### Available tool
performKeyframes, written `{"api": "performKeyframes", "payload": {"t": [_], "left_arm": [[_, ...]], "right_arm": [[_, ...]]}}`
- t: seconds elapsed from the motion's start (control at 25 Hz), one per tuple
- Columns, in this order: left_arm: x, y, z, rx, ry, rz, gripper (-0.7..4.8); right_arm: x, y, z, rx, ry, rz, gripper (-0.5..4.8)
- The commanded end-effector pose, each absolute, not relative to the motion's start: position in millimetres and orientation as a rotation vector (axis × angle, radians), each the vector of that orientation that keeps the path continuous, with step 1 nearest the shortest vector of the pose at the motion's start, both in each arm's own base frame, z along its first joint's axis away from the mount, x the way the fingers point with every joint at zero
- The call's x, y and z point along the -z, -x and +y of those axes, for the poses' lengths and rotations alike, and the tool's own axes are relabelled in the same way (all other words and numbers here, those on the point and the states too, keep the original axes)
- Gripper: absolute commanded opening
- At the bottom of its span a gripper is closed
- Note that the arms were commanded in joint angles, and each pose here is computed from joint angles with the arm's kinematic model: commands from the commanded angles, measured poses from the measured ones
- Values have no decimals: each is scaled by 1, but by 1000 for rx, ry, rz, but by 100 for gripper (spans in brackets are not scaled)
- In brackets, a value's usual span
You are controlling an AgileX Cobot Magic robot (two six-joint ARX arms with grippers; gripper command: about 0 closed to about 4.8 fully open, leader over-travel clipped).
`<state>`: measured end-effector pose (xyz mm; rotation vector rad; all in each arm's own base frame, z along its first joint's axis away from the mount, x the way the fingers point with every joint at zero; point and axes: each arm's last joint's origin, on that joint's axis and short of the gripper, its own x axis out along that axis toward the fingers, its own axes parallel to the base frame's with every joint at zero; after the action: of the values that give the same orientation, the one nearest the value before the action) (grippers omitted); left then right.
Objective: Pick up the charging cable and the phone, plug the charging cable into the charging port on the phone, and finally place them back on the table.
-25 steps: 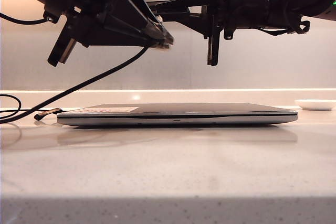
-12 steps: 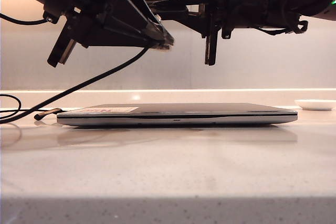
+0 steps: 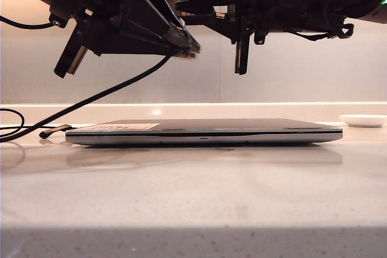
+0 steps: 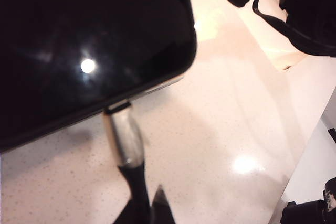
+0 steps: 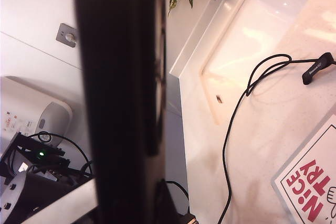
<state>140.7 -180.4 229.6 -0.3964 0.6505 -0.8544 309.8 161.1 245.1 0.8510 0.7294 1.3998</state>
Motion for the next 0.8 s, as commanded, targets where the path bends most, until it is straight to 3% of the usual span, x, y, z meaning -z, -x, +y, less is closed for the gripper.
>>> {"api": "performKeyframes", "payload": {"t": [0.04, 0.4, 0.56, 0.8], "left_arm": [[-234, -141, -181, 860, 408, 621, -6], [-234, -144, -178, 845, 410, 615, -3], [-234, -144, -178, 845, 410, 616, 136], [-234, -144, -178, 845, 410, 616, 147]], "right_arm": [[-252, -307, 162, -1452, -812, 695, -6], [-249, -307, 162, -1439, -821, 704, -6], [-249, -307, 161, -1427, -825, 696, -6], [-250, -309, 160, -1391, -840, 669, -6]]}}
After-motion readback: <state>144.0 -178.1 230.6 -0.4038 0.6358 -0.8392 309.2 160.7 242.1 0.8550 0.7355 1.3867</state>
